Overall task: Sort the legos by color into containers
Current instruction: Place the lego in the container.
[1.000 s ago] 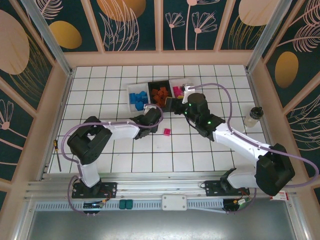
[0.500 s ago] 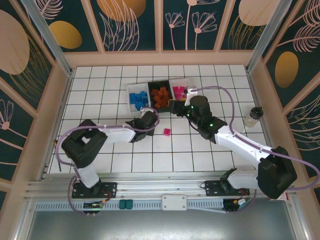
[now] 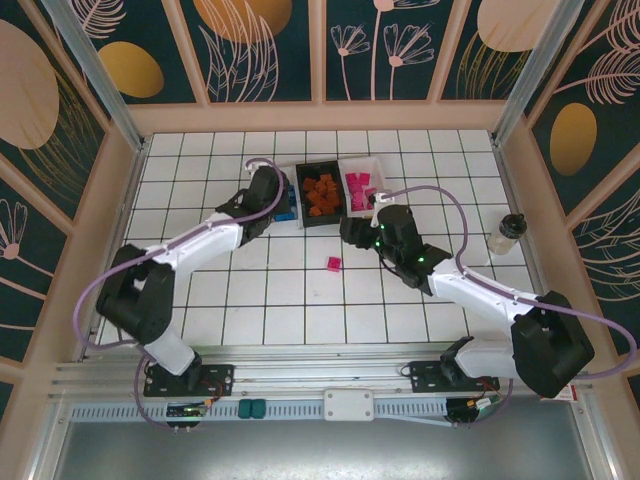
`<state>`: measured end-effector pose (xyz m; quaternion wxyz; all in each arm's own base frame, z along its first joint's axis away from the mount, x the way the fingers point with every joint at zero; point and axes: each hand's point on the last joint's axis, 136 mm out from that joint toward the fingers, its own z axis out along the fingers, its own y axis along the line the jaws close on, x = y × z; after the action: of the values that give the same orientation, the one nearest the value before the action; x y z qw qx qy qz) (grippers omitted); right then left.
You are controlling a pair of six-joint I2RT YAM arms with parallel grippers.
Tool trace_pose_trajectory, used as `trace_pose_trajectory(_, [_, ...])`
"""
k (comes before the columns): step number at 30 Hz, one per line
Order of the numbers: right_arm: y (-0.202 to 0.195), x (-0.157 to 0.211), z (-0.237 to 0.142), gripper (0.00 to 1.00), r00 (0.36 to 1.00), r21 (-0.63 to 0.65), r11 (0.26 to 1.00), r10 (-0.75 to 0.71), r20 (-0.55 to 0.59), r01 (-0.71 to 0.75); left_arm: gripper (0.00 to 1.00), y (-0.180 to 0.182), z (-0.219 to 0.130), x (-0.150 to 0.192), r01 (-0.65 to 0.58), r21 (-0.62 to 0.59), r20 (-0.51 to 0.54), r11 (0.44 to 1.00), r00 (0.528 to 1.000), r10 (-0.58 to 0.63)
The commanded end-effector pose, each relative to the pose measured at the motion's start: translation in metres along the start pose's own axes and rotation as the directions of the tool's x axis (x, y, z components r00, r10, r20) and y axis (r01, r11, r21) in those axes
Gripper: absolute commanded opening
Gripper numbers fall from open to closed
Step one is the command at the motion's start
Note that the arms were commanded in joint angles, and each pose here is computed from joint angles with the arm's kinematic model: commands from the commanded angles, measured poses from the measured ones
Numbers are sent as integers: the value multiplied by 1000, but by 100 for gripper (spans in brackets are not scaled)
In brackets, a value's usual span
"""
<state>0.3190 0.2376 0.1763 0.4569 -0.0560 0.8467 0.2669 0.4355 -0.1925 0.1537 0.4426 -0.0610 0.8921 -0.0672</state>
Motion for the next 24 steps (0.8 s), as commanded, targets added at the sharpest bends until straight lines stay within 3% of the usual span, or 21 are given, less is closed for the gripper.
trace_pose_trajectory(1, [0,16,1,63,999,8,1000,-1,-35,2,19,1,24,5,17,-19,-56,1000,998,-18])
trace_pose_trajectory(5, [1,36,2,63,997,16,1000,-18,-74,19,34,-6,43,-7,14,-30,-62,999,998,-16])
trace_pose_trajectory(8, [2,56,5,64,994,26,999,-28,-110,31,56,-5,49,-15,16,-48,-58,999,998,-18])
trace_pose_trajectory(12, [3,85,16,66,983,35,999,-26,-182,33,82,-21,26,-38,63,52,-13,997,998,-62])
trace_pose_trajectory(15, [3,102,25,66,976,54,998,-14,-218,27,96,-26,-2,-53,94,122,21,988,995,-98])
trace_pose_trajectory(18, [1,113,34,67,974,87,996,-4,-227,24,98,-25,-36,-57,135,204,48,970,988,-148])
trace_pose_trajectory(24, [6,125,56,67,971,115,993,-11,-239,39,98,1,-72,-15,228,258,21,939,970,-241])
